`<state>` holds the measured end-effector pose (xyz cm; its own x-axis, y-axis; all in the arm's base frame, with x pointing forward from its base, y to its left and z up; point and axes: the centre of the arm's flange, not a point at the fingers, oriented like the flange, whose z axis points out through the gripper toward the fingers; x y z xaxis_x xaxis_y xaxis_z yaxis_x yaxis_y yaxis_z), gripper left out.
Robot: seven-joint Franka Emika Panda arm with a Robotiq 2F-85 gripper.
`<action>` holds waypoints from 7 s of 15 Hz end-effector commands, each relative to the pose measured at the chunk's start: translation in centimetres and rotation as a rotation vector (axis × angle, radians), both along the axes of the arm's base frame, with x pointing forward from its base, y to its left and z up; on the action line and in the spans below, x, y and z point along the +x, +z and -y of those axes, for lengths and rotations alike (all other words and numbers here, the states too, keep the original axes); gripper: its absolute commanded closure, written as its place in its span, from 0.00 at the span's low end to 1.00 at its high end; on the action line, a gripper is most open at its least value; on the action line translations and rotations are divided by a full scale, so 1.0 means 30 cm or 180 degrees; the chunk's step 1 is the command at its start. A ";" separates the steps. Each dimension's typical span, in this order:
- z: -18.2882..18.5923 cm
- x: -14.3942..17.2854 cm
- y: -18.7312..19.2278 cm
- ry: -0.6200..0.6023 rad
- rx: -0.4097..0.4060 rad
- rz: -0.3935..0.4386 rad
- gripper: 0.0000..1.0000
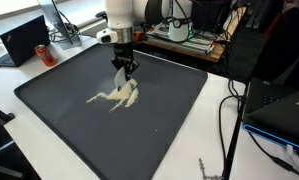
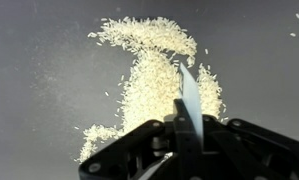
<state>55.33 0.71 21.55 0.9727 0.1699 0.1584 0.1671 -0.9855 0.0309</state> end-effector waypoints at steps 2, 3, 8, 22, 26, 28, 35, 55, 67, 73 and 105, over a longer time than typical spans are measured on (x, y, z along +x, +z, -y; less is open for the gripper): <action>-0.004 0.044 -0.062 -0.0132 -0.0109 -0.0003 0.99; -0.006 0.051 -0.073 -0.0145 -0.0134 -0.0016 0.99; -0.002 0.087 -0.110 -0.0229 -0.0234 -0.0030 0.99; 0.050 0.119 -0.167 -0.0279 -0.0320 -0.0269 0.99; 0.078 0.123 -0.161 -0.0332 -0.0362 -0.0307 0.99; 0.103 0.124 -0.159 -0.0379 -0.0379 -0.0322 0.99; 0.175 0.120 -0.156 -0.0501 -0.0396 -0.0396 0.99; 0.099 0.019 0.175 -0.0170 -0.0681 -0.0033 0.99; -0.327 -0.057 0.357 0.0803 -0.1607 0.0171 0.99; -0.434 -0.052 0.341 0.0911 -0.1477 0.0196 0.96; -0.849 0.036 0.072 0.0948 -0.2948 0.0595 0.99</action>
<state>56.44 26.16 24.01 0.8682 0.4957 -0.0218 0.3040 -0.4969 0.8128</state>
